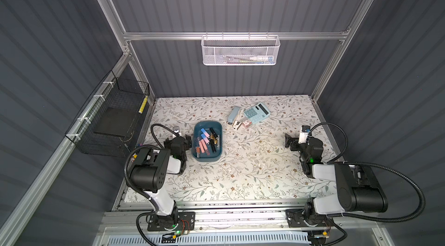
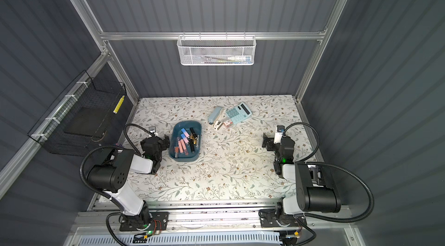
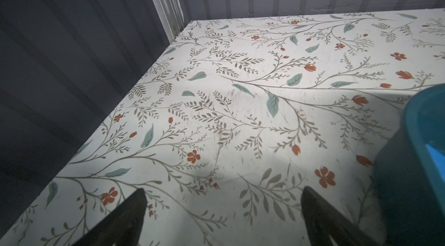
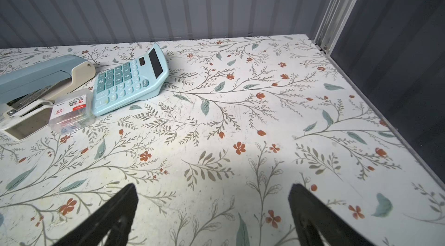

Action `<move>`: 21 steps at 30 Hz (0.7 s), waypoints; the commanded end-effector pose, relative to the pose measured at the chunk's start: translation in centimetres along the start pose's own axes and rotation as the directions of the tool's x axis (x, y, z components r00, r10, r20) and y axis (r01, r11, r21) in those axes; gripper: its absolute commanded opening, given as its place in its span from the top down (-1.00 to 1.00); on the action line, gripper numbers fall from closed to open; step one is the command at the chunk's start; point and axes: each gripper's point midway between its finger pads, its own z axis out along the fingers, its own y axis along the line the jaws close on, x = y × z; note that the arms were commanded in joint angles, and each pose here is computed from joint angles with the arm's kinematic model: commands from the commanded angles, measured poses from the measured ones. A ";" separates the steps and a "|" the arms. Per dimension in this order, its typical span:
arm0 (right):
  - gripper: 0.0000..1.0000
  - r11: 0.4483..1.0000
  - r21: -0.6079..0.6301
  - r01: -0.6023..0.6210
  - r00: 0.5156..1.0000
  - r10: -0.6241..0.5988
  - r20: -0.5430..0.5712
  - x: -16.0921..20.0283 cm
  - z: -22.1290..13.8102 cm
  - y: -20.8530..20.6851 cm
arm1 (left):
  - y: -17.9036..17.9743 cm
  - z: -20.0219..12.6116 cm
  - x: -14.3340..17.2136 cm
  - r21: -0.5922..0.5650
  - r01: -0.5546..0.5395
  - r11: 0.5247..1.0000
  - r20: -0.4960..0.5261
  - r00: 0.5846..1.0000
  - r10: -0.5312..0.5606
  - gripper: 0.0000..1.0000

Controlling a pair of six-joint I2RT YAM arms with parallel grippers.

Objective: Put the lipstick into the storage box
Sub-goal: Reset both arms

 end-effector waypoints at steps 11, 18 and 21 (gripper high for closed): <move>-0.98 0.997 0.054 -0.056 0.998 0.055 0.023 -1.2 0.4 -1.4 | 0.0 0.3 -0.4 0.003 0.016 1.000 0.006 1.000 -0.016 -0.99; -0.98 0.997 0.057 -0.058 0.998 0.057 0.022 -1.2 0.3 -1.5 | 0.0 0.3 -0.4 0.003 0.016 1.000 0.006 1.000 -0.016 -1.00; -0.98 0.997 0.057 -0.058 0.998 0.057 0.023 -1.2 0.4 -1.5 | 0.0 0.3 -0.4 0.002 0.017 1.000 0.006 1.000 -0.017 -1.00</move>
